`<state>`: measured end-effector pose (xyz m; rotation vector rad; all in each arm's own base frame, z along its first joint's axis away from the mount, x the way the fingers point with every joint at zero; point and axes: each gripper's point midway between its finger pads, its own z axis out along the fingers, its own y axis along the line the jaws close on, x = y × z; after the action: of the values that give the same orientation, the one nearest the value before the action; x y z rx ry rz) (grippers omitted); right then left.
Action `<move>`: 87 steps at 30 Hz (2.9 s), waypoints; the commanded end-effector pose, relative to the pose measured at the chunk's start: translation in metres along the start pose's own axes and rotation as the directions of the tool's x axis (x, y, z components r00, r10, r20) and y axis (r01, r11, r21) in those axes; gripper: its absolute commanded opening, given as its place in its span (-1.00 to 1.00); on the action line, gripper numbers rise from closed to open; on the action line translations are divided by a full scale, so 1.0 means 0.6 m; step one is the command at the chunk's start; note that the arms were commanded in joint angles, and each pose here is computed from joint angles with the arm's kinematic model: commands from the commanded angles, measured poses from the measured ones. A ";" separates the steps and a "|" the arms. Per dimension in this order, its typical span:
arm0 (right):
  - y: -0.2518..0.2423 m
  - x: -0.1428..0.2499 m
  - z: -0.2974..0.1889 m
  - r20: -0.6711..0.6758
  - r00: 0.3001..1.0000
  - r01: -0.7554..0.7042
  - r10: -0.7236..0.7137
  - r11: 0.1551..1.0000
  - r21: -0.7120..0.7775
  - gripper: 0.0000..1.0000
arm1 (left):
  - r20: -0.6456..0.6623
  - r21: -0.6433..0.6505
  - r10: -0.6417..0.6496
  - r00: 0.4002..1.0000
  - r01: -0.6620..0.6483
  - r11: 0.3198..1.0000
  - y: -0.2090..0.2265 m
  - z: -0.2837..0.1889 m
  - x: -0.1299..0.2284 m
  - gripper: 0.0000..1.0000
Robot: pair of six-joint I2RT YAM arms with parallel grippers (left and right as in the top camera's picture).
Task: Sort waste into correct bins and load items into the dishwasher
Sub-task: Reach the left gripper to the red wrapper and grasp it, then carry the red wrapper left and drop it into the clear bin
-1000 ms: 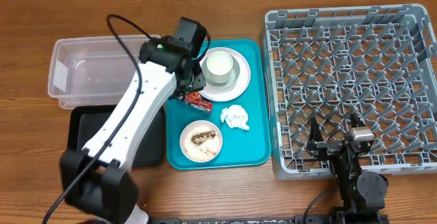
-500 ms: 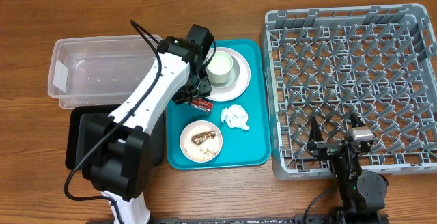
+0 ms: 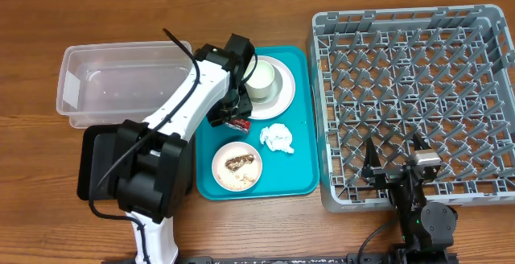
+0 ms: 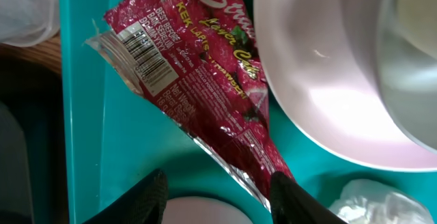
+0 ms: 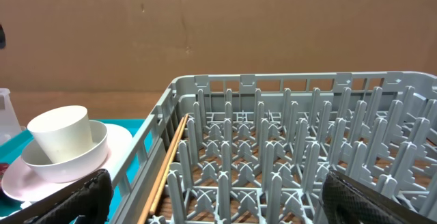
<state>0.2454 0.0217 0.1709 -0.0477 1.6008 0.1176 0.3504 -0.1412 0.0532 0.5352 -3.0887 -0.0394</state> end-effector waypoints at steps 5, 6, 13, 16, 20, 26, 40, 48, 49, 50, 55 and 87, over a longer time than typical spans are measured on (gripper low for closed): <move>0.002 0.001 0.000 0.007 1.000 0.002 -0.002 1.000 -0.006 1.00 | -0.043 -0.028 -0.047 0.998 0.046 0.999 -0.002 0.039 0.005 0.10; 0.002 0.001 0.000 0.007 1.000 0.001 -0.001 1.000 -0.006 1.00 | -0.046 -0.029 -0.049 0.998 0.048 0.998 -0.003 0.043 0.005 0.09; 0.002 0.001 0.000 0.007 1.000 0.001 -0.001 1.000 -0.006 1.00 | -0.068 -0.052 -0.050 0.996 0.047 0.998 -0.002 0.067 0.007 0.09; 0.002 0.001 0.000 0.007 1.000 0.002 -0.002 1.000 -0.006 1.00 | -0.068 -0.054 -0.049 0.996 0.046 0.998 -0.001 0.068 0.007 0.09; 0.002 0.001 0.000 0.007 1.000 0.001 -0.001 1.000 -0.006 1.00 | -0.066 -0.053 -0.049 0.997 0.046 0.998 -0.002 0.068 0.006 0.05; 0.002 0.001 0.000 0.007 1.000 0.002 -0.002 1.000 -0.006 1.00 | -0.065 -0.054 -0.049 0.997 0.046 0.997 -0.001 0.068 0.006 -0.17; 0.002 0.001 0.000 0.007 1.000 0.001 -0.001 1.000 -0.006 1.00 | -0.068 -0.052 -0.007 0.998 0.003 0.999 0.001 0.063 0.004 -0.92; 0.002 0.001 0.000 0.007 1.000 0.002 -0.002 1.000 -0.006 1.00 | -0.007 0.003 0.039 0.999 -0.039 0.999 -0.019 -0.024 -0.038 -0.92; 0.002 0.001 0.000 0.007 1.000 0.001 -0.001 1.000 -0.006 1.00 | 0.010 0.017 0.046 0.999 -0.046 0.999 -0.023 -0.040 -0.047 -0.92; 0.002 0.001 0.000 0.007 1.000 0.002 -0.002 1.000 -0.006 1.00 | 0.031 0.033 0.055 0.998 -0.056 0.998 -0.027 -0.060 -0.058 -0.92; 0.002 0.001 0.000 0.007 1.000 0.001 -0.001 1.000 -0.006 1.00 | 0.138 0.103 0.054 0.989 -0.069 0.992 -0.026 -0.135 -0.118 -0.92; 0.002 0.001 0.000 0.007 1.000 0.002 -0.002 1.000 -0.006 1.00 | 0.196 0.029 -0.456 0.868 0.460 0.888 0.369 -0.143 -0.273 -0.13</move>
<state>0.2454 0.0216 0.1709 -0.0477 1.6008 0.1170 0.4346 0.1102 0.1406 1.3133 -3.0445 -0.0565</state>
